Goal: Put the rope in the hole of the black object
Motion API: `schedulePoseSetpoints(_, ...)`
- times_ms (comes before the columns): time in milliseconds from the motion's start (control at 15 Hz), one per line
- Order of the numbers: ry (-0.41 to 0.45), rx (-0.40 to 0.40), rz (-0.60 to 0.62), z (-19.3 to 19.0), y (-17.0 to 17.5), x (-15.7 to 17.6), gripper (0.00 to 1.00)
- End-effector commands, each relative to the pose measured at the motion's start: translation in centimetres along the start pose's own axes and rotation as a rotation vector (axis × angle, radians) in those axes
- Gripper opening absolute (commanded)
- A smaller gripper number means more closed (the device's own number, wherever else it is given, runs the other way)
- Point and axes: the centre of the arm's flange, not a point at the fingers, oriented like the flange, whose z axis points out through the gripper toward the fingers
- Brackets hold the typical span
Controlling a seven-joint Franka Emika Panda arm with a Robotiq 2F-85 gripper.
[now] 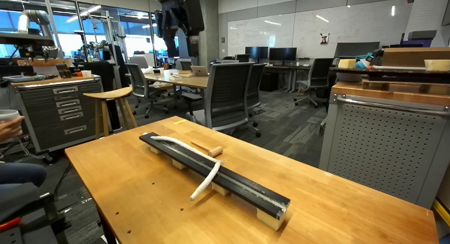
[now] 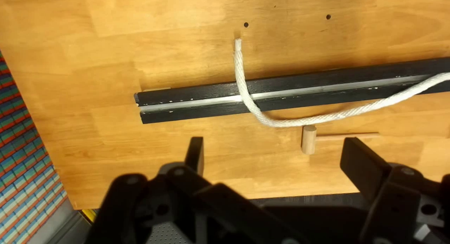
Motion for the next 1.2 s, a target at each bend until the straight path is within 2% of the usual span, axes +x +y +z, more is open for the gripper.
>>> schedulePoseSetpoints(0, 0.038, -0.038, -0.031, -3.4, -2.2, 1.8, 1.0)
schedulePoseSetpoints(67, 0.012, -0.012, -0.023, -0.6, -1.0, 1.0, 1.0)
schedulePoseSetpoints(267, 0.038, -0.024, -0.04, -2.2, -2.1, 1.4, 1.0)
schedulePoseSetpoints(600, 0.036, -0.025, -0.04, -2.3, -2.1, 1.4, 1.0)
schedulePoseSetpoints(933, 0.02, -0.02, -0.052, -0.9, -2.1, 4.7, 1.0)
schedulePoseSetpoints(1133, -0.017, -0.032, -0.036, 1.5, -1.6, 7.3, 1.0)
